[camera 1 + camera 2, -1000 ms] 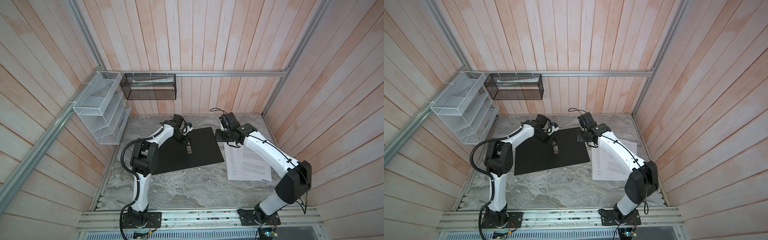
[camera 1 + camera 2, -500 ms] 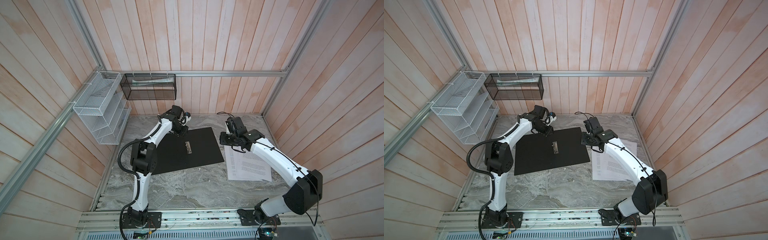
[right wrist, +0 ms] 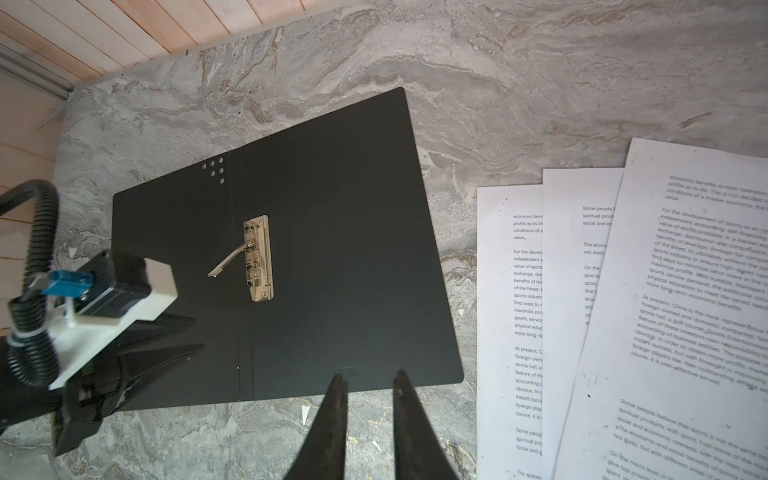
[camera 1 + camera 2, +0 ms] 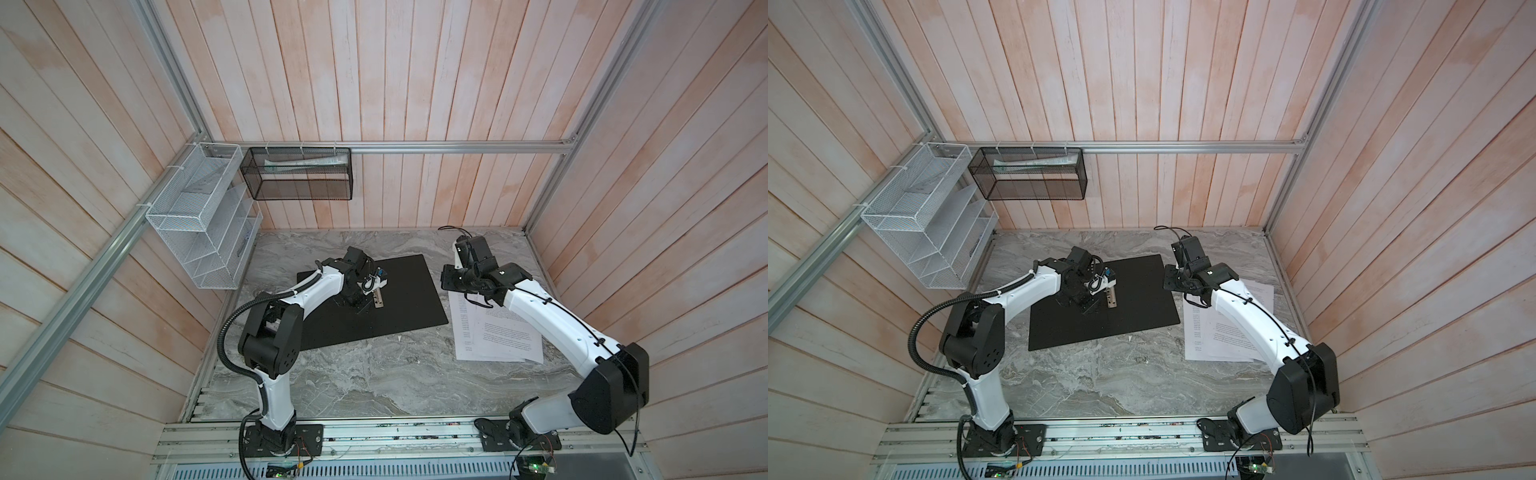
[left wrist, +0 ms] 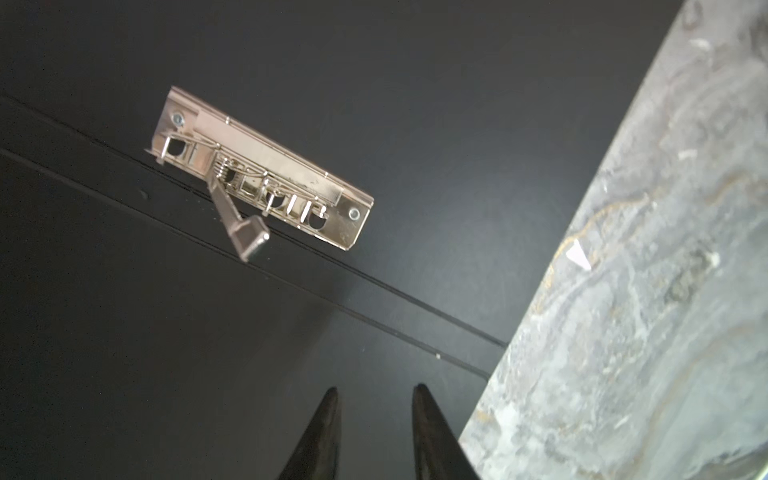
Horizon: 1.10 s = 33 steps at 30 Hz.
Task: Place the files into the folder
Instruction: 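Move the right gripper over the white papers while the left gripper hovers near the clip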
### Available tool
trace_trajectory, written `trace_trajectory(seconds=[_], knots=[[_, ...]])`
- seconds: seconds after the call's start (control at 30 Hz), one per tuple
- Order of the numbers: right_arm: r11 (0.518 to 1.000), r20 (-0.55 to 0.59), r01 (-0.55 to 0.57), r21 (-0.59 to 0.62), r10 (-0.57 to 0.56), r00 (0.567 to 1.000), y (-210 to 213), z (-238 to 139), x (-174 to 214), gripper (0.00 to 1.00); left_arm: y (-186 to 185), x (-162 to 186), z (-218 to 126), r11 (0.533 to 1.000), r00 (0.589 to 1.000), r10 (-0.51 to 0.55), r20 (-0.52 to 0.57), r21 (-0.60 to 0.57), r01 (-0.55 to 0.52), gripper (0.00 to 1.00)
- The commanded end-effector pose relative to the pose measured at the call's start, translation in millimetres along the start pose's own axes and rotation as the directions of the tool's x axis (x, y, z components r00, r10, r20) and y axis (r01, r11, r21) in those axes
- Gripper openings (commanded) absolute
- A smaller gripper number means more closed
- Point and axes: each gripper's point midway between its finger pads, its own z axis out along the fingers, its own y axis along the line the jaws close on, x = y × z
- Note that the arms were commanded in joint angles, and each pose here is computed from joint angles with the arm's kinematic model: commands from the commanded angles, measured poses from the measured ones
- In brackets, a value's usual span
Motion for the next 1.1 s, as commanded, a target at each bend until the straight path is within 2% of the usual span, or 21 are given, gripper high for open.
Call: trace_trajectory(seconds=[0.0,0.2,0.3,0.43,0.67,0.87,1.07], knots=[[1.000,0.009,-0.019,-0.023,0.019,1.000,3,1,-2,0.20,18,-26,7,0.998,0.993,-0.031,0.110,-0.058,0.037,0.24],[1.000,0.006,-0.020,-0.014,0.020,1.000,1,3,-1,0.20,43,-38,13,0.982,0.985,-0.036,0.171,-0.175,0.066,0.19],[1.000,-0.001,-0.019,-0.013,0.019,1.000,1,5,0,0.20,46,-43,15,0.980,0.981,-0.040,0.191,-0.184,0.076,0.18],[1.000,-0.005,-0.019,-0.015,0.019,1.000,1,8,1,0.20,46,-46,20,0.982,0.978,-0.055,0.200,-0.167,0.089,0.23],[1.000,-0.013,-0.014,-0.013,0.013,1.000,1,12,2,0.20,59,-54,20,0.969,0.969,-0.091,0.228,-0.204,0.139,0.34],[1.000,-0.019,-0.011,-0.013,0.011,1.000,1,14,4,0.20,86,-67,8,0.926,0.949,-0.131,0.286,-0.306,0.220,0.34],[1.000,-0.022,-0.014,-0.007,0.014,1.000,-2,15,8,0.20,104,-74,10,0.915,0.940,-0.168,0.298,-0.307,0.261,0.34]])
